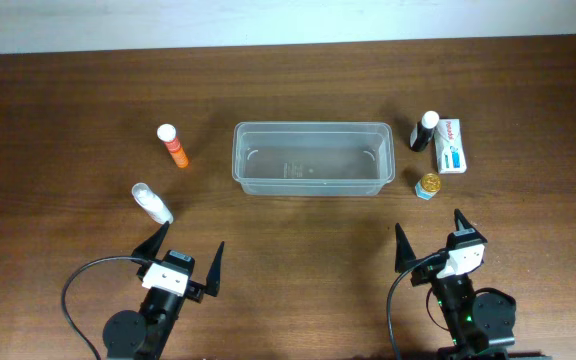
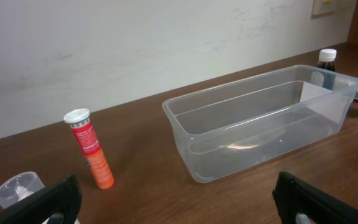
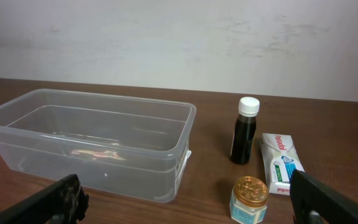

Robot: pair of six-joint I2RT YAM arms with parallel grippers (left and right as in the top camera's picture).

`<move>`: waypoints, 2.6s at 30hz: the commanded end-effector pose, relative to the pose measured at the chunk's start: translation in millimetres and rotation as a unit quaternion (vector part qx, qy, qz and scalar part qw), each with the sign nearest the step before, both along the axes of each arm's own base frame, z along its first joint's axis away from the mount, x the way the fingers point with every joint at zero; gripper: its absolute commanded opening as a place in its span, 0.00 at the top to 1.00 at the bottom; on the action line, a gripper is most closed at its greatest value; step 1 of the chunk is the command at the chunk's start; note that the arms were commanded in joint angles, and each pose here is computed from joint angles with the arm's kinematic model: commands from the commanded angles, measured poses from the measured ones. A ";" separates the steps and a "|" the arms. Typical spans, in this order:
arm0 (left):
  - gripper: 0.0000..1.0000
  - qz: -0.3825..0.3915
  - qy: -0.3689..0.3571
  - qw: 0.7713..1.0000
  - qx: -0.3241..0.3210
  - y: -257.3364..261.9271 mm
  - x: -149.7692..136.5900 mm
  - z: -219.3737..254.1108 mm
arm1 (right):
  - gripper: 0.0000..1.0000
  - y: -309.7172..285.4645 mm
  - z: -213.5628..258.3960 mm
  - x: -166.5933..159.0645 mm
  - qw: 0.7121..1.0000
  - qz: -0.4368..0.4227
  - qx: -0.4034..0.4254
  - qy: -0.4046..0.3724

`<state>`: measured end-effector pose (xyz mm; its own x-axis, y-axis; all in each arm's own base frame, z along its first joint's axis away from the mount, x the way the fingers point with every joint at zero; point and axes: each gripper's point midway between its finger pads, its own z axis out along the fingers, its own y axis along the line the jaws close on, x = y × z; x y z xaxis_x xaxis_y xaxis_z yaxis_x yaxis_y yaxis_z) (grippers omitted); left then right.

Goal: Pack container

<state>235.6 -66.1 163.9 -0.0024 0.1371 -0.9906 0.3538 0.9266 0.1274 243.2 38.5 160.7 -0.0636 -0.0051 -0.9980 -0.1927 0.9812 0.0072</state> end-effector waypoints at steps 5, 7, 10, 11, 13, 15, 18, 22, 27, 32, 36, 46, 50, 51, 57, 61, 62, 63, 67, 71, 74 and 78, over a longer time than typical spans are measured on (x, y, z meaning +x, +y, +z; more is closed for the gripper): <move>0.01 0.000 -0.002 1.000 0.006 -0.2 -0.4 -0.8 | 0.02 1.6 -1.7 -0.7 1.000 0.004 0.000 0.001; 0.01 0.000 -0.002 1.000 0.006 -0.2 -0.4 -1.0 | 0.02 1.7 -1.6 -0.7 1.000 0.004 0.000 0.000; 0.01 0.000 -0.002 1.000 0.006 -0.2 -0.4 -0.8 | 0.02 5.0 -1.3 -1.4 1.000 0.013 0.015 0.003; 0.01 0.000 -0.002 1.000 0.006 -0.3 -0.4 -1.0 | 0.02 5.6 -0.9 -1.5 1.000 0.014 0.022 0.004; 0.01 0.000 -0.002 1.000 0.006 -0.2 -0.4 -0.8 | 0.02 5.9 4.0 -1.3 1.000 0.015 0.024 -0.006; 0.01 0.000 -0.002 1.000 0.006 -0.2 -0.4 -1.0 | 0.02 18.2 8.0 -4.5 0.998 0.052 0.026 -0.013; 0.01 0.000 -0.002 1.000 0.006 -0.2 -0.4 -0.8 | 0.02 55.8 22.6 -21.4 0.984 0.172 0.028 -0.041; 0.01 0.000 -0.002 1.000 0.006 -0.2 -0.4 -0.8 | 0.02 76.7 73.5 -45.0 0.959 0.253 0.072 -0.106; 0.01 0.000 -0.002 1.000 0.006 -0.2 -0.4 -0.8 | 0.02 69.8 156.4 -70.1 0.950 0.241 0.059 -0.189; 0.00 0.000 -0.002 1.000 0.006 -0.2 -0.4 -0.8 | 0.02 43.0 210.3 -74.7 0.975 0.145 0.002 -0.169; 0.01 0.000 -0.002 1.000 0.006 -0.2 -0.4 -1.0 | 0.02 -18.7 214.1 -56.7 0.999 -0.042 -0.015 -0.020; 0.01 0.000 -0.002 1.000 0.006 -0.2 -0.4 -0.8 | 0.01 -40.0 206.3 -19.5 0.957 -0.099 -0.081 0.262; 0.01 0.000 -0.002 1.000 0.006 -0.2 -0.4 -0.8 | 0.02 -27.3 186.9 1.4 0.931 -0.064 -0.083 0.350; 0.01 0.000 -0.002 1.000 0.006 -0.2 -0.4 -0.8 | 0.01 -23.1 181.2 4.8 0.925 -0.052 -0.080 0.369; 0.01 0.000 -0.002 1.000 0.006 -0.2 -0.4 -0.8 | 0.02 -19.7 145.2 30.2 0.890 -0.053 -0.061 0.450; 0.01 0.000 -0.002 1.000 0.006 -0.2 -0.4 -0.8 | 0.02 -47.5 133.6 55.4 0.871 -0.148 0.054 0.464; 0.01 0.000 -0.002 1.000 0.006 -0.2 -0.4 -1.0 | 0.02 -54.4 129.2 59.3 0.860 -0.174 0.093 0.471; 0.01 0.000 -0.002 1.000 0.006 -0.2 -0.4 -0.8 | 0.02 -58.7 124.9 61.0 0.850 -0.188 0.116 0.477; 0.01 0.000 -0.002 1.000 0.006 -0.2 -0.4 -0.7 | 0.02 -60.7 101.8 61.2 0.815 -0.190 0.153 0.526; 0.01 0.000 -0.002 1.000 0.006 -0.2 -0.4 -0.8 | 0.01 -61.8 77.1 65.3 0.787 -0.196 0.147 0.566; 0.01 0.000 -0.002 1.000 0.006 -0.2 -0.4 -1.0 | 0.02 -62.5 56.6 72.9 0.765 -0.201 0.148 0.594; 0.01 0.000 -0.002 1.000 0.006 -0.3 -0.4 -0.8 | 0.02 -64.4 28.9 81.3 0.731 -0.218 0.157 0.627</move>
